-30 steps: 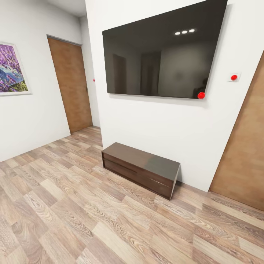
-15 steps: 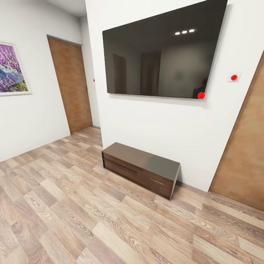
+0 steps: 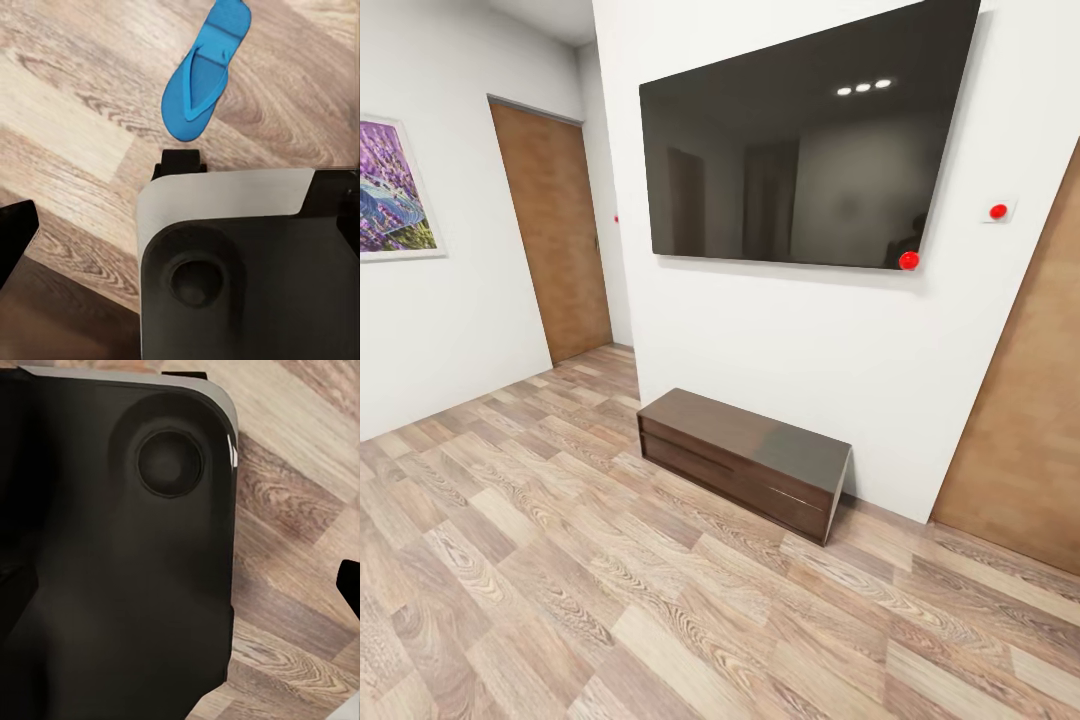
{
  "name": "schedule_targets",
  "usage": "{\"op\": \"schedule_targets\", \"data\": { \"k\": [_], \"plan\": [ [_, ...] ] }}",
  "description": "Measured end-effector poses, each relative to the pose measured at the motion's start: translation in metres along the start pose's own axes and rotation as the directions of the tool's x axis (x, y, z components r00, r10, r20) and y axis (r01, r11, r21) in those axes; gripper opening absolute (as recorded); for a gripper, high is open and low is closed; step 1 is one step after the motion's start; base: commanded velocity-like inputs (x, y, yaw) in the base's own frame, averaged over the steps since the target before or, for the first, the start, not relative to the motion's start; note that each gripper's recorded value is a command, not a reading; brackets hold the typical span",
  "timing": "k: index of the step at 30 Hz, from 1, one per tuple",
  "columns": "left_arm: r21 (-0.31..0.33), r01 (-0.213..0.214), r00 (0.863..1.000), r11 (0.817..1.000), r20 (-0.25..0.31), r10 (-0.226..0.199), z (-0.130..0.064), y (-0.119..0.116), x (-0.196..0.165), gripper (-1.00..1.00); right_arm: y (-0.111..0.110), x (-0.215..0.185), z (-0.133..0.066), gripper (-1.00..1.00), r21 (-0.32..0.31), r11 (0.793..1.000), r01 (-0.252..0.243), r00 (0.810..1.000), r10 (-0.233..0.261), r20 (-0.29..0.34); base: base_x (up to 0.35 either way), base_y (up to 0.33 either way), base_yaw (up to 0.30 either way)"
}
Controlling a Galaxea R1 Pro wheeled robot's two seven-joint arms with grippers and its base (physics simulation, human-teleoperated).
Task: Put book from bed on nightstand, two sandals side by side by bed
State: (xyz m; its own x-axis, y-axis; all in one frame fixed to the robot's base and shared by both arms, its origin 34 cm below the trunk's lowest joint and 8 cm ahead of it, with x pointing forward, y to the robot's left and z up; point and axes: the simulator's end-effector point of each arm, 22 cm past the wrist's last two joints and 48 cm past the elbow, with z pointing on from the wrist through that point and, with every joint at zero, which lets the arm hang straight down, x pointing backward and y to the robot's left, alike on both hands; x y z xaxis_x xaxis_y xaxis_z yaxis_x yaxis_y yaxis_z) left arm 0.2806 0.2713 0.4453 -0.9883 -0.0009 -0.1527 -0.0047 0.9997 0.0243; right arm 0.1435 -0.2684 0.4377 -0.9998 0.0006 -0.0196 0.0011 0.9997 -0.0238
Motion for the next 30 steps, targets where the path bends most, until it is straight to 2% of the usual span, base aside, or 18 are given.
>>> {"op": "schedule_targets", "data": {
  "k": [11, 17, 30],
  "plan": [
    [-0.002, -0.001, 1.000, 1.000, 0.011, 0.001, -0.001, -0.003, -0.043, 1.00, 0.000, -0.005, 0.000, 1.00, 0.000, 1.000, 0.002, 1.000, -0.002, 0.010, 0.000, 0.000, 0.000],
    [-0.017, -0.003, 1.000, 1.000, -0.002, 0.003, -0.002, 0.000, -0.052, 1.00, -0.001, -0.012, 0.000, 1.00, 0.002, 1.000, 0.006, 1.000, -0.006, 0.026, 0.000, 0.000, 0.000],
    [-0.030, -0.003, 1.000, 1.000, -0.007, 0.003, -0.003, 0.003, -0.058, 1.00, -0.019, -0.067, -0.003, 1.00, 0.035, 0.999, 0.000, 0.991, -0.005, 0.137, 0.000, 0.000, 0.000]
  ]
}}
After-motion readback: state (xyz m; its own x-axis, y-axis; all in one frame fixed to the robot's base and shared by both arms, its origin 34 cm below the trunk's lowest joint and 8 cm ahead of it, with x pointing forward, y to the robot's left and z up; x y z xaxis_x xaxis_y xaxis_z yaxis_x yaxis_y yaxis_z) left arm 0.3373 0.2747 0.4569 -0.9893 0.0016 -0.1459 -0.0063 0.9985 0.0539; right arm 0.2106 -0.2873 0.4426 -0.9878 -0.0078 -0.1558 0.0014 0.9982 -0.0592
